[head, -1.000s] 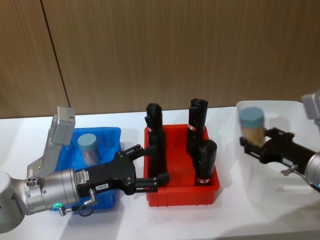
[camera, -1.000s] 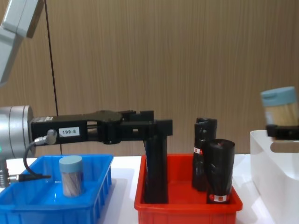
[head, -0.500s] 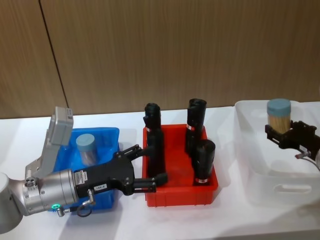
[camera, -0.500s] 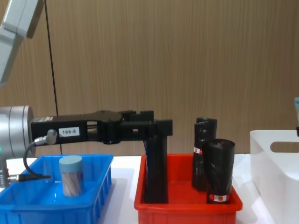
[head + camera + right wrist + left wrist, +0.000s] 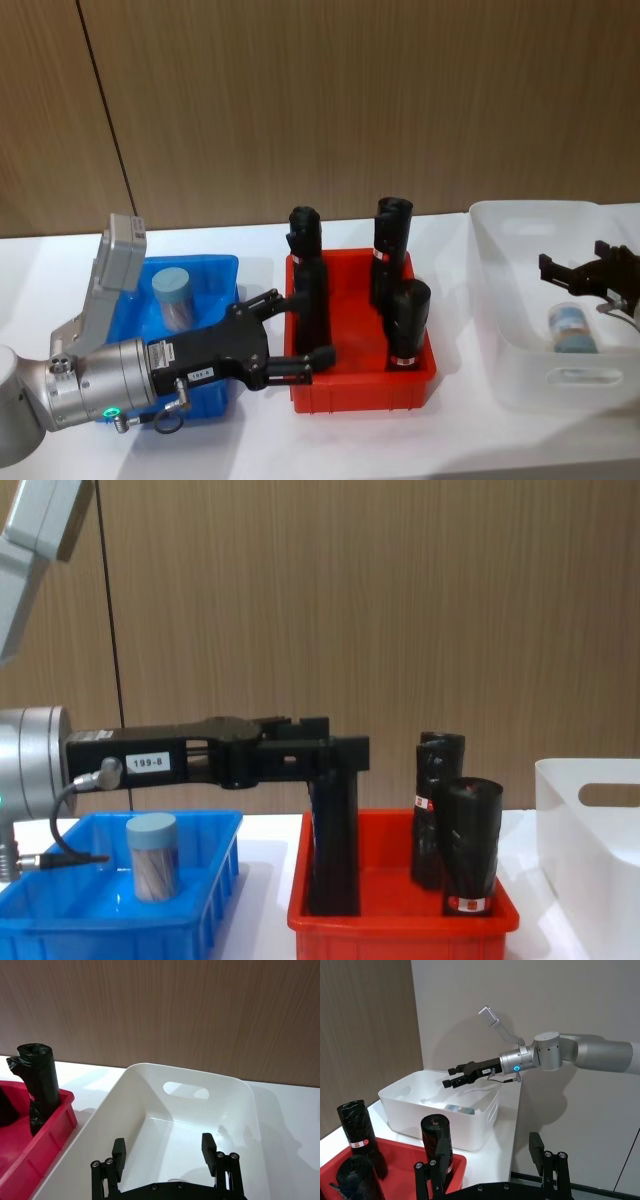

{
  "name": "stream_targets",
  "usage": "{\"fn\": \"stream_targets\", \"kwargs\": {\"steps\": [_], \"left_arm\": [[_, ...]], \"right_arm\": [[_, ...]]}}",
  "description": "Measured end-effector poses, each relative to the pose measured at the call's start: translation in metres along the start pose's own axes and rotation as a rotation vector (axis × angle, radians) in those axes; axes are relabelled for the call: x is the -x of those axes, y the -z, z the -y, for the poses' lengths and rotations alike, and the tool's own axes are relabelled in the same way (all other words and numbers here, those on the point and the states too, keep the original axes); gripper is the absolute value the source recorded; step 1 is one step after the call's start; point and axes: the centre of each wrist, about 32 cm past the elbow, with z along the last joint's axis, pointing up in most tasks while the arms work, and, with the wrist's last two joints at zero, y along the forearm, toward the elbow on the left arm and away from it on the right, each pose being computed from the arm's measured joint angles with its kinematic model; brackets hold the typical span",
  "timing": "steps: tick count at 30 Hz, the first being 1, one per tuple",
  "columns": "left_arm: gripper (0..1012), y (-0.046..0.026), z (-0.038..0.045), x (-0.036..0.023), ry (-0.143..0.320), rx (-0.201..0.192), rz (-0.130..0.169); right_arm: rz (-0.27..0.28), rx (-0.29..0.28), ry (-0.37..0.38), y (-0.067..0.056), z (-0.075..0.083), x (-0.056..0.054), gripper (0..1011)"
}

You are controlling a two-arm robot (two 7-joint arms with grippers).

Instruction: Pick the cotton swabs from the blue box and place them into the white box.

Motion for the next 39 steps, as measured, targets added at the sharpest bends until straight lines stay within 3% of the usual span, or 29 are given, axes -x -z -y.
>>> {"fn": "stream_targets", "kwargs": {"steps": [3, 13, 39], "left_arm": [[1004, 0.0000, 0.0000, 0.0000, 0.000, 0.000, 0.000], [1004, 0.0008, 0.0012, 0.0015, -0.017, -0.004, 0.003], [1004, 0.0083, 0.0224, 0.0291, -0.267, -0.053, 0.078]], "right_arm": [[0.000, 0.000, 0.003, 0.000, -0.001, -0.001, 1002], [0.004, -0.009, -0.001, 0.002, 0.001, 0.003, 1001], [0.033, -0.171, -0.084, 0.027, 0.047, 0.074, 1002]]}}
